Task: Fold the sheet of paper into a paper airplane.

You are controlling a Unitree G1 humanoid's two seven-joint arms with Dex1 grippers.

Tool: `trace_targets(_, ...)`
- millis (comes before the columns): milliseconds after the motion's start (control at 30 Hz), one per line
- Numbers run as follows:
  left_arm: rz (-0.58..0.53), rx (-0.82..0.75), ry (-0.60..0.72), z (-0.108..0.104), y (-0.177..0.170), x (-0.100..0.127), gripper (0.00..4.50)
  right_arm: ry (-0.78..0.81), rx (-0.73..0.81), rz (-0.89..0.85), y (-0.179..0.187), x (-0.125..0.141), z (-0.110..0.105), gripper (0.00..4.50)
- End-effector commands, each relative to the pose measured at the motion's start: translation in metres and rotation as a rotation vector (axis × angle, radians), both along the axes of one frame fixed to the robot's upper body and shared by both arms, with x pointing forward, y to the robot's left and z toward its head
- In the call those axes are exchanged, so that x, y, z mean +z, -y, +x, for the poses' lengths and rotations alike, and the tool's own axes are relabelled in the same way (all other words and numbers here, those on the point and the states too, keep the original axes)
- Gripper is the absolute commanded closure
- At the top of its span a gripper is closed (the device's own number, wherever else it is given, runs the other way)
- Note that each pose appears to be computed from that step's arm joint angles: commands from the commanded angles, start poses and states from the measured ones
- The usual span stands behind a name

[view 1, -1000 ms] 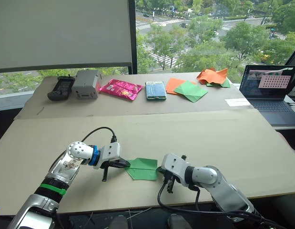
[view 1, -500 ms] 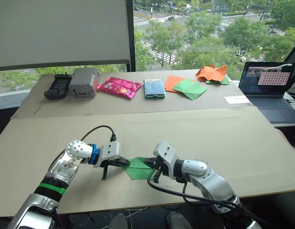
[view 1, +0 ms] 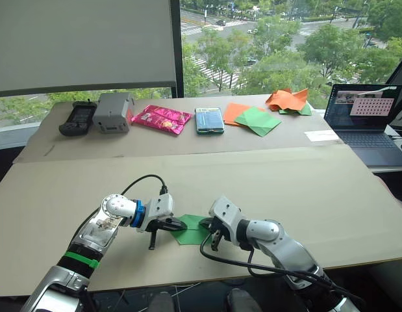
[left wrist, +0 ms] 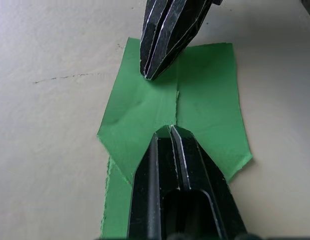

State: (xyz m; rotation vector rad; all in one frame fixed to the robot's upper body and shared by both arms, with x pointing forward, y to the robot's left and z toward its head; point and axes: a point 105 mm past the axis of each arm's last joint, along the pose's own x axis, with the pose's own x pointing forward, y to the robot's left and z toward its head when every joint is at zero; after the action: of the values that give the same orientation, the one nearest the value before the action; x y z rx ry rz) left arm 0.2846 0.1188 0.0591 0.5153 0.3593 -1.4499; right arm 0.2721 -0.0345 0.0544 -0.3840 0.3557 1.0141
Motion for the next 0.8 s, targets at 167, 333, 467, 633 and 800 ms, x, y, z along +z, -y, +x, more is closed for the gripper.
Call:
trace_targets(167, 0.053, -0.009, 0.014, 0.002, 0.002, -0.012, 4.5, -0.102, -0.04, -0.085, 0.008, -0.026, -0.006, 4.45)
trace_targets(333, 0.112, 0.001, -0.017, -0.001, -0.013, -0.024, 4.5, -0.104, -0.05, -0.088, 0.008, -0.025, -0.006, 4.45)
trace_targets(467, 0.129, 0.018, -0.03, -0.002, -0.024, -0.026, 4.5, -0.108, -0.059, -0.091, 0.009, -0.025, -0.005, 4.45)
trace_targets(633, 0.145, 0.051, -0.055, -0.004, -0.037, -0.03, 4.5, -0.11, -0.065, -0.093, 0.01, -0.025, -0.003, 4.45)
trace_targets(800, 0.148, 0.087, -0.084, -0.009, -0.047, -0.034, 4.5, -0.112, -0.065, -0.092, 0.008, -0.026, -0.001, 4.45)
